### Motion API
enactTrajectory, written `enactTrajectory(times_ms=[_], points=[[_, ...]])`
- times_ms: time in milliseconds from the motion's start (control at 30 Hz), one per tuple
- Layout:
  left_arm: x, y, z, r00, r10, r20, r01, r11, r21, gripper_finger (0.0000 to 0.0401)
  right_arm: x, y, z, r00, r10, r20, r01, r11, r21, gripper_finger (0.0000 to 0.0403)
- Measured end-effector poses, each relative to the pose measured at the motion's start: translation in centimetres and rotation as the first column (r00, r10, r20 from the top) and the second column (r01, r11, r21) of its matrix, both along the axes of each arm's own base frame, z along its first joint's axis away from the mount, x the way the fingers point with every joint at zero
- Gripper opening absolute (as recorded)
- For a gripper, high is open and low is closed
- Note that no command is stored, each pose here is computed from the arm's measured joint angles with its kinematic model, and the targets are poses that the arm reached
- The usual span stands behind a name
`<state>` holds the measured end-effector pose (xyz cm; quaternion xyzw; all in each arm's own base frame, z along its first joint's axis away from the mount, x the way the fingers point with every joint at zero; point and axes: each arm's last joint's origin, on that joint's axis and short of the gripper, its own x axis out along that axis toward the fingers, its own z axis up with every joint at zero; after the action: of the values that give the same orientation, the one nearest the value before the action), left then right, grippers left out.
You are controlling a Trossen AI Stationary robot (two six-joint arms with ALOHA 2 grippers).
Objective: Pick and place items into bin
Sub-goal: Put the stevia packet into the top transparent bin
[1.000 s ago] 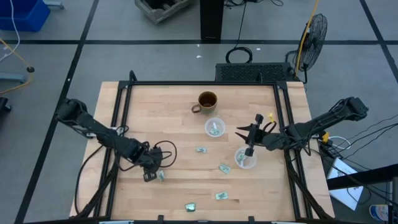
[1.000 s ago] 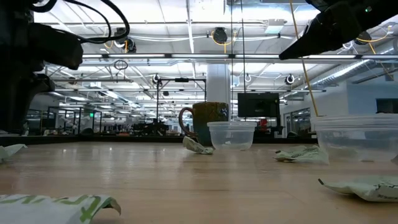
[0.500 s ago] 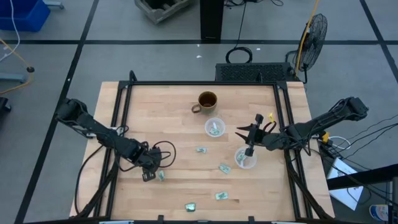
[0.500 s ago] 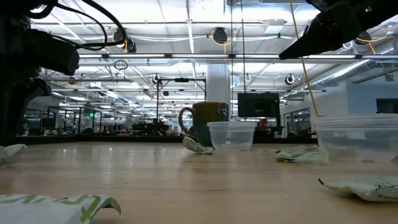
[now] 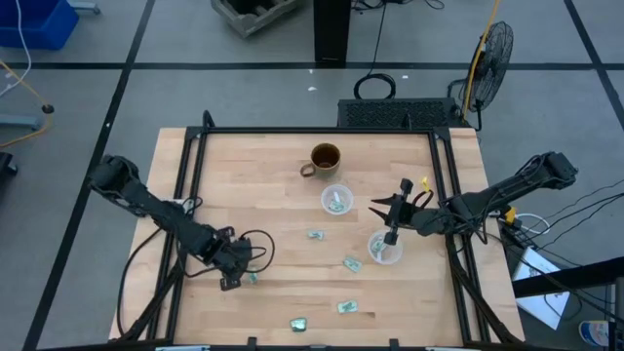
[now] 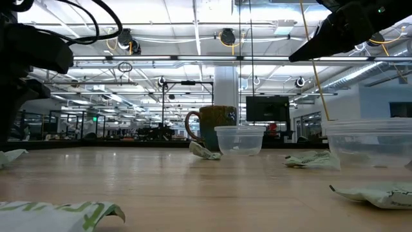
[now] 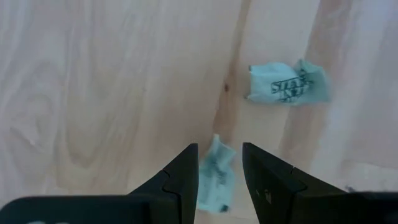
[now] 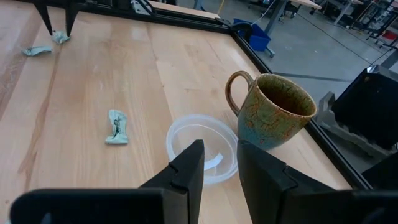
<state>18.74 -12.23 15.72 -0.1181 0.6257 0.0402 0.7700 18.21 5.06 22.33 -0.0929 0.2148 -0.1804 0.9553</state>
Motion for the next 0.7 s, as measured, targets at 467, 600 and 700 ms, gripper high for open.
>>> enactTrajectory(times_ms=[467,600,700], points=[[0.13,0.03,-1.09,0.998,-0.055,-0.041,0.058,0.996,0.068,0.0123,-0.01,0.0,-0.01,1.0,0.001,-0.001,-0.001,1.0,-0.002,0.0089],[0.13,0.03,-1.09,0.997,-0.058,-0.04,0.061,0.996,0.069,0.0084,-0.01,-0.01,-0.01,1.0,0.001,-0.001,-0.001,1.0,-0.002,0.0089],[0.1,0.01,-1.09,0.997,-0.061,-0.047,0.064,0.996,0.059,0.0044,-0.01,-0.01,-0.01,1.0,0.001,-0.001,-0.001,1.0,-0.002,0.0089]])
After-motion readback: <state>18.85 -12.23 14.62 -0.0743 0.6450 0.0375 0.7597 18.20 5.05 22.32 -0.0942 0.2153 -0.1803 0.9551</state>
